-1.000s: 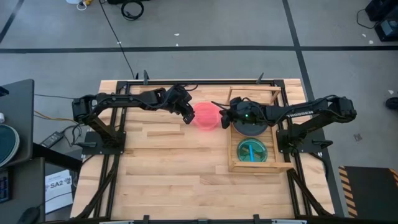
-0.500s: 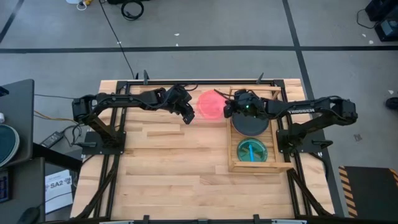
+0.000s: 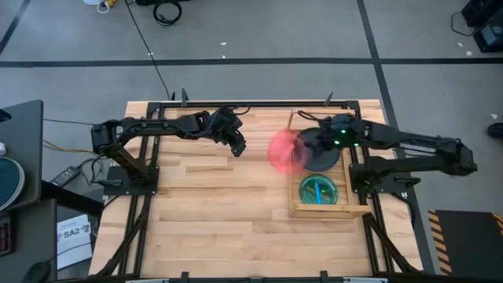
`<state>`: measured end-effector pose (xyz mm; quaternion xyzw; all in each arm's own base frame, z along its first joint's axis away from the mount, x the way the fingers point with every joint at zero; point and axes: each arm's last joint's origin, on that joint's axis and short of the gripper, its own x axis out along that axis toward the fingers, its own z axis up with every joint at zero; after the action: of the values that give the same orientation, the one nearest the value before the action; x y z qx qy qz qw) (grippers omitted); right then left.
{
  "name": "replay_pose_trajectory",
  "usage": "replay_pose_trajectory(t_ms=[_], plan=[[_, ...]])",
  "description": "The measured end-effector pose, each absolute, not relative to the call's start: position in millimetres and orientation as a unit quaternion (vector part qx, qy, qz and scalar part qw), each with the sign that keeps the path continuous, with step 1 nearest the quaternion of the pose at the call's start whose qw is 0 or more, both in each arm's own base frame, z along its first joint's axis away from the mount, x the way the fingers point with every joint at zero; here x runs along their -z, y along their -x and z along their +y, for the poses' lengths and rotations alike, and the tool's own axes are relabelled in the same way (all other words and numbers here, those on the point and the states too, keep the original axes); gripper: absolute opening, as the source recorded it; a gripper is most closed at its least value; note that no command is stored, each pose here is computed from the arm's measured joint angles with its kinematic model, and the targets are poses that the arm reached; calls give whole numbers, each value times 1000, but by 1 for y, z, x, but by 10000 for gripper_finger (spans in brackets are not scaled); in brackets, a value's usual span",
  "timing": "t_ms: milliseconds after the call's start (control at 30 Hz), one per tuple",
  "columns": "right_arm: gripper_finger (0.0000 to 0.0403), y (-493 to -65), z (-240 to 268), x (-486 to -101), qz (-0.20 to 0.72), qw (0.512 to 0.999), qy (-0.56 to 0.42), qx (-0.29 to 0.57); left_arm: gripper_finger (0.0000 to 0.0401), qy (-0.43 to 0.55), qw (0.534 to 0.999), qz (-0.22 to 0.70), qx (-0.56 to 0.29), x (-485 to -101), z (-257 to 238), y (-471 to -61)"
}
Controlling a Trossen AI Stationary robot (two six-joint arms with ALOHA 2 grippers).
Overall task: Place and stack plates onto a shelf
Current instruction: Stack the pink plate on top of the blue plate on the shelf
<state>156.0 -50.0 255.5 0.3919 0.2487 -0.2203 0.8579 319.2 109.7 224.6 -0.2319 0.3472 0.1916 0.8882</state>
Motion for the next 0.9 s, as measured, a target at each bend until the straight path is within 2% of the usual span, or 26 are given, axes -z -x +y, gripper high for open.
replay_pose_trajectory(t_ms=[267, 433, 900], plan=[[8, -102, -23, -251, 368, 798, -456, 141, 103, 232, 888, 347, -192, -225, 110, -319], [8, -83, -14, -246, 417, 775, -454, 144, 103, 232, 888, 347, -192, -225, 110, -319], [8, -88, -10, -238, 476, 755, -414, 178, 103, 232, 888, 347, -192, -225, 110, -319]])
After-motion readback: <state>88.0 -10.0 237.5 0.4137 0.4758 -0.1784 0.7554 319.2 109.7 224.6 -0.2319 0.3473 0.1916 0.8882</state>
